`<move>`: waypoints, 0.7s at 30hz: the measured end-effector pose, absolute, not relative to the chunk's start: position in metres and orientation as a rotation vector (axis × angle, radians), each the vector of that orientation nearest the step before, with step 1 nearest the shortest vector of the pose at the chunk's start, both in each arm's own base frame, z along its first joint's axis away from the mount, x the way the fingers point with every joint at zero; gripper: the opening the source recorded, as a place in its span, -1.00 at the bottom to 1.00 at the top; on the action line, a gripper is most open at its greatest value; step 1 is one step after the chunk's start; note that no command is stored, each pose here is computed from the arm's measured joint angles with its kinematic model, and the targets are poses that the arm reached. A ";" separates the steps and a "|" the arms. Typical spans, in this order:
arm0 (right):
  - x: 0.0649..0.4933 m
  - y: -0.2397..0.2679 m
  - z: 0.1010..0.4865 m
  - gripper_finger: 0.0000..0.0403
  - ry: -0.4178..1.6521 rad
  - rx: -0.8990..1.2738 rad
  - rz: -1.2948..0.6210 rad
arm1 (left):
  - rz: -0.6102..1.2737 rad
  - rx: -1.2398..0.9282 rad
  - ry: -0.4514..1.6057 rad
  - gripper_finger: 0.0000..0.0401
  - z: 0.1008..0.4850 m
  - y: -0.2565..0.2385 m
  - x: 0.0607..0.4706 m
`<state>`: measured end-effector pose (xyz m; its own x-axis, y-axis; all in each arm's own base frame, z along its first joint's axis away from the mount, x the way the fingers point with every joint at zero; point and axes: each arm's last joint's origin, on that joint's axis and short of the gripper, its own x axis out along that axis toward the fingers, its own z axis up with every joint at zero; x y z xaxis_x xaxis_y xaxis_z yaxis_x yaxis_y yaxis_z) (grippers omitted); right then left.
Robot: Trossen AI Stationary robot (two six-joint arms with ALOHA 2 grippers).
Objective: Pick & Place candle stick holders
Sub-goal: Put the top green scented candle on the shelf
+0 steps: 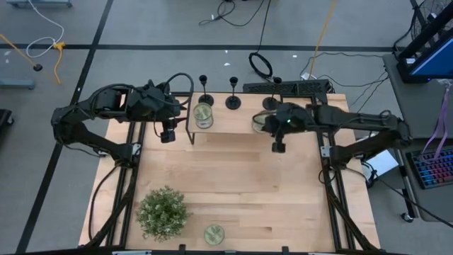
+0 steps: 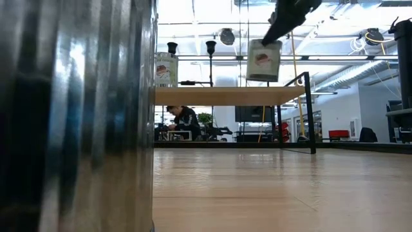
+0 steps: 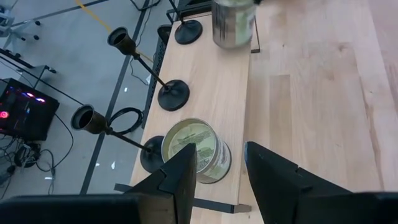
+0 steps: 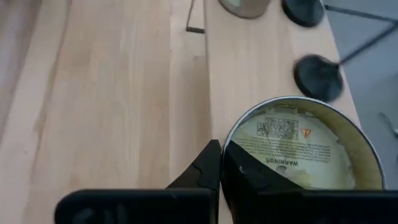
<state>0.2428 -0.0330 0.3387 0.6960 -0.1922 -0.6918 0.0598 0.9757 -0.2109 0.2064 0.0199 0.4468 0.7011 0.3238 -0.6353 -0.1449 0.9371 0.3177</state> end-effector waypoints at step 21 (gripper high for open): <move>0.224 -0.059 0.331 -0.98 0.858 -0.036 -0.189 | 0.266 0.245 0.750 -0.28 0.447 0.020 0.206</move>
